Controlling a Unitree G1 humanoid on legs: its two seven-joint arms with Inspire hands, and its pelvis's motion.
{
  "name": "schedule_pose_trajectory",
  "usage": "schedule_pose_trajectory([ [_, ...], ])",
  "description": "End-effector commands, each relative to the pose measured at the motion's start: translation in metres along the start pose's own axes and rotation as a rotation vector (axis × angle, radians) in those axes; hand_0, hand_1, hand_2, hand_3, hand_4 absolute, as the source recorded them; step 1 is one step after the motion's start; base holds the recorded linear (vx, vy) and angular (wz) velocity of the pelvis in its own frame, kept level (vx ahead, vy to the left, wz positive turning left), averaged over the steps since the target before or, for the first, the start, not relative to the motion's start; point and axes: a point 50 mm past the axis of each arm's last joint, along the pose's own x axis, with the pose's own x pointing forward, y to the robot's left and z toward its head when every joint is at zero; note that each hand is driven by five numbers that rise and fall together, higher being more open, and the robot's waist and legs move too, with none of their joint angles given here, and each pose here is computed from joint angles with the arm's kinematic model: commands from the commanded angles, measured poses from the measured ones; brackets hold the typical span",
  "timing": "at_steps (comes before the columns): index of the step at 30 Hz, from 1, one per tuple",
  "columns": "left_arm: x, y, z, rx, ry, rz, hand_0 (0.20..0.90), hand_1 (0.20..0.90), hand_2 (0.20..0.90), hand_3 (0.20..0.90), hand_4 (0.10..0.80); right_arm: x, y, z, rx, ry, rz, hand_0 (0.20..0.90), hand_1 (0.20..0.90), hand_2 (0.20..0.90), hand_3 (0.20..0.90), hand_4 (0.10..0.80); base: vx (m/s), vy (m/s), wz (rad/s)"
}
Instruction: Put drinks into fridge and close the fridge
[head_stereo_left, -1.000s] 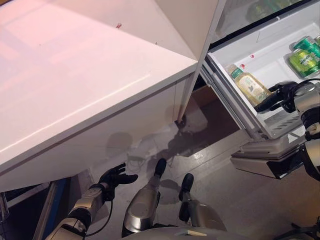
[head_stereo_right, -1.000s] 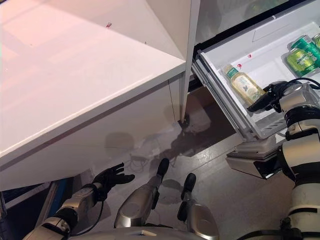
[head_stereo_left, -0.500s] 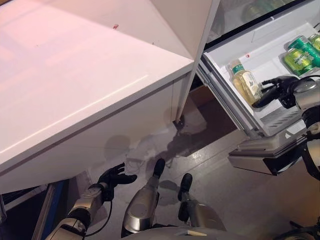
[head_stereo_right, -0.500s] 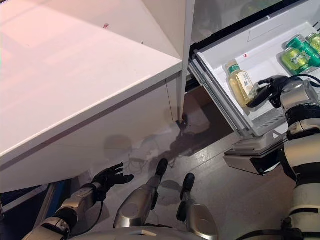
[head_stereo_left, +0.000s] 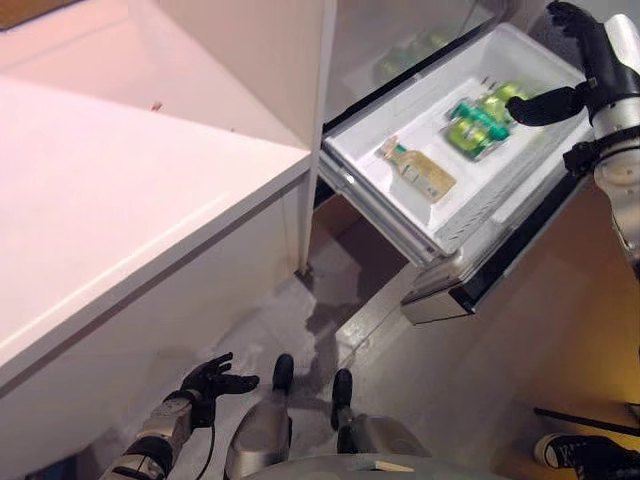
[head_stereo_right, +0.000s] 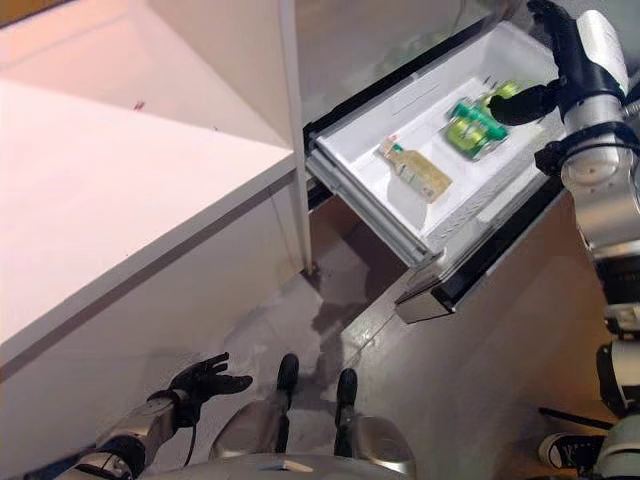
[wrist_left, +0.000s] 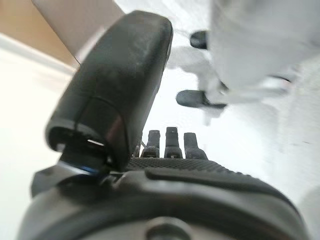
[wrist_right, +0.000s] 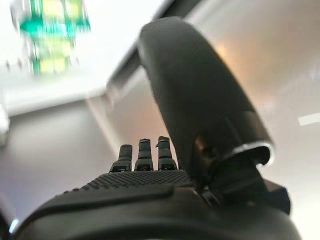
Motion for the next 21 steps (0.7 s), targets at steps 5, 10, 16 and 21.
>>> schedule_pose_trajectory([
  [5,-0.006,-0.003,-0.045,0.131,0.16,-0.021,0.9,0.9,0.9,0.9,0.8,-0.02,-0.022,-0.012,0.532,-0.016,-0.408,0.9,0.9,0.9,0.9,0.8,0.036,-0.008,-0.13],
  [10,-0.008,-0.006,-0.056,0.139,0.191,-0.024,0.9,0.9,0.9,0.9,0.8,-0.043,0.0,-0.045,0.747,0.134,-0.498,0.9,0.9,0.9,0.9,0.8,0.066,-0.051,-0.04],
  [16,-0.005,-0.017,-0.05,0.135,0.153,-0.036,0.9,0.9,0.9,0.9,0.8,-0.055,0.013,-0.067,0.864,0.262,-0.615,0.9,0.9,0.9,0.9,0.8,-0.031,-0.066,0.08],
  [21,0.004,-0.026,-0.011,0.118,0.03,-0.038,0.9,0.9,0.9,0.9,0.8,-0.04,0.019,-0.062,0.98,0.266,-0.672,0.9,0.9,0.9,0.9,0.8,-0.264,-0.029,0.12],
])
